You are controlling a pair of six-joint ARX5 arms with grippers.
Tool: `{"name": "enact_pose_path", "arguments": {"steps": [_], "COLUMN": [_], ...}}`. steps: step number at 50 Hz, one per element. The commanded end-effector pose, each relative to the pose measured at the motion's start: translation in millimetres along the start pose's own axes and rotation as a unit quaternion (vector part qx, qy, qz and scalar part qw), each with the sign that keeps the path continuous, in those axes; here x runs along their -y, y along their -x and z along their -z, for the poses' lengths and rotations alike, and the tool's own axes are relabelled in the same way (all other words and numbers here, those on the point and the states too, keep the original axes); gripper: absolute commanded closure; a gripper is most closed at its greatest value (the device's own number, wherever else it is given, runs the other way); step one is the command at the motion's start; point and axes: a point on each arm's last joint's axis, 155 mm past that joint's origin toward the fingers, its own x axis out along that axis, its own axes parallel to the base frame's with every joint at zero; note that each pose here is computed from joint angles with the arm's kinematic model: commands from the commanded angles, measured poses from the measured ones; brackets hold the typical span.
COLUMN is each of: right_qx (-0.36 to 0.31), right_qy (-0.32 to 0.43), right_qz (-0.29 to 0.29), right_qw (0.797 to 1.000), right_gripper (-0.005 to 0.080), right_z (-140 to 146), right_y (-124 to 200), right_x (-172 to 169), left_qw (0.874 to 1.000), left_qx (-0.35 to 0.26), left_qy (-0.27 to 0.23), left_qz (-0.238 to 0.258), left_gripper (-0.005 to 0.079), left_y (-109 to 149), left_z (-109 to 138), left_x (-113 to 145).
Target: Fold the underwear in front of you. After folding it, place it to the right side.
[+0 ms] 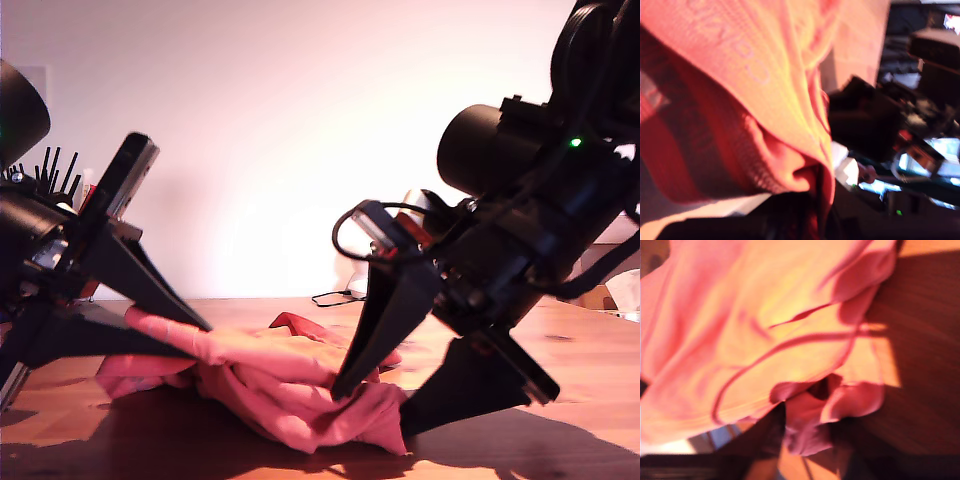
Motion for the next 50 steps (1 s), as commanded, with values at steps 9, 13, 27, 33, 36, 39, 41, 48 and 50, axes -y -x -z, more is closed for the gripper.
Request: {"name": "enact_pose_path", "arguments": {"steps": [9,13,27,33,36,39,41,48,50], "right_qx": [-0.071,-0.074,-0.061,-0.079,-0.086,-0.09,-0.091,-0.083,-0.074], "right_qy": [-0.028,-0.022,-0.006,-0.007,-0.004,0.0,0.005,0.023,0.029], "right_qz": [0.048,0.053,0.067,0.073,0.075,0.077,0.077,0.074,0.071], "right_qw": [0.996,0.996,0.996,0.994,0.993,0.993,0.993,0.994,0.994], "right_gripper": [0.0765,0.0765,0.0765,0.0765,0.0765,0.0765,0.0765,0.0765,0.0765], "right_z": [44,47,49,62,66,68,67,54,46], "right_y": [-9,-2,32,49,58,67,72,84,87], "right_x": [26,24,8,1,-3,-7,-12,-25,-31], "left_qw": [1.0,0.999,0.996,0.992,0.989,0.987,0.985,0.981,0.981], "left_qx": [-0.029,-0.038,-0.083,-0.12,-0.143,-0.16,-0.17,-0.195,-0.196], "left_qy": [-0.007,-0.001,0.004,0.009,0.009,0.009,0.006,-0.005,-0.006], "left_qz": [0.007,-0.008,-0.038,-0.029,-0.02,-0.016,-0.013,0.002,0.004], "left_gripper": [0.0762,0.0762,0.0762,0.0762,0.0762,0.0762,0.0762,0.0762,0.0762], "left_y": [4,6,12,14,15,16,17,19,19], "left_z": [14,20,47,65,77,86,92,106,106], "left_x": [8,0,-17,-12,-7,-4,-1,9,10]}}
